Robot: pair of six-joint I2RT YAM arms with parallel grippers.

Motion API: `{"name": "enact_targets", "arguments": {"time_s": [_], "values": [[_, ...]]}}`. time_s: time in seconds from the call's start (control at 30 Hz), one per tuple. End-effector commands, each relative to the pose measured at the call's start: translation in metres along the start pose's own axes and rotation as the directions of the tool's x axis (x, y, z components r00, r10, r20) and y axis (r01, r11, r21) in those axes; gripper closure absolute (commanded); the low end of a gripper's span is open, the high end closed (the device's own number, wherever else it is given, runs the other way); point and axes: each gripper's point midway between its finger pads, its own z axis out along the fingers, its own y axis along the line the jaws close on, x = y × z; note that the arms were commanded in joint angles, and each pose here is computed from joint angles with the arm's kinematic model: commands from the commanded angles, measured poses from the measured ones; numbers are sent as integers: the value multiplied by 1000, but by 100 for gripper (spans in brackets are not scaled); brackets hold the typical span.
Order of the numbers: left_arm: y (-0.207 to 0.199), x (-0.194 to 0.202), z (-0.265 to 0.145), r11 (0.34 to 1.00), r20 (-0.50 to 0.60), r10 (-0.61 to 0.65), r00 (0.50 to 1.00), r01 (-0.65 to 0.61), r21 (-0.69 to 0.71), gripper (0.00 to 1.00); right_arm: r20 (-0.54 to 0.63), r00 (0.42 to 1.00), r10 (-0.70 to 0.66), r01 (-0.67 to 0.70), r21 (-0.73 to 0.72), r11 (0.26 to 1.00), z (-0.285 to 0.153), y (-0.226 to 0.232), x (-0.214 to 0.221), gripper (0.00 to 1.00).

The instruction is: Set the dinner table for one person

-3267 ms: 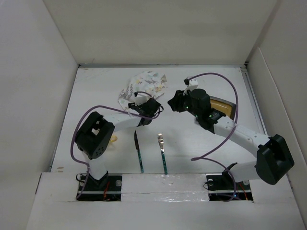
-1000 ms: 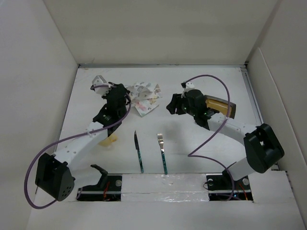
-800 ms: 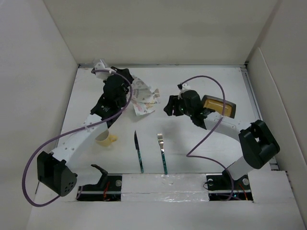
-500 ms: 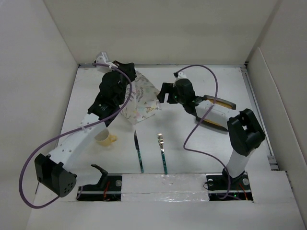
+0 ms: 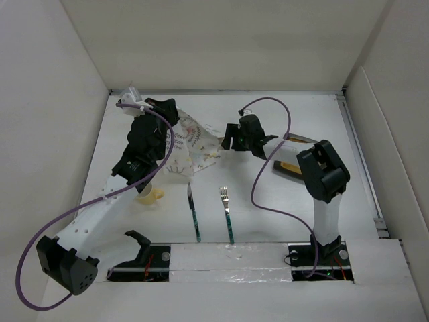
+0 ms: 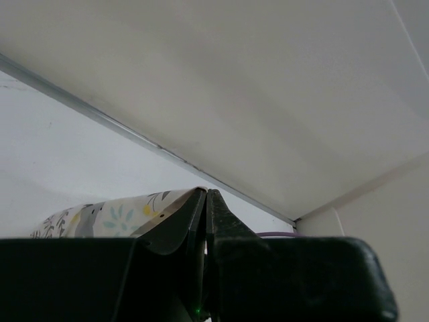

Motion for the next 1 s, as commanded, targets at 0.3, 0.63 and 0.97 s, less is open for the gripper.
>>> {"name": "enact_targets", "arguments": {"time_s": [0.3, 0.63, 0.97], "values": [[-12, -29, -4, 999, 91, -11, 996, 8, 38, 100, -74, 996, -43, 48, 72, 996, 6, 7, 34, 51], [-3, -27, -4, 1000, 107, 13, 994, -15, 20, 100, -104, 992, -77, 93, 152, 984, 4, 9, 50, 65], [6, -27, -1, 999, 128, 45, 991, -43, -21, 100, 86, 993, -79, 55, 252, 966, -21, -8, -40, 100]]}}
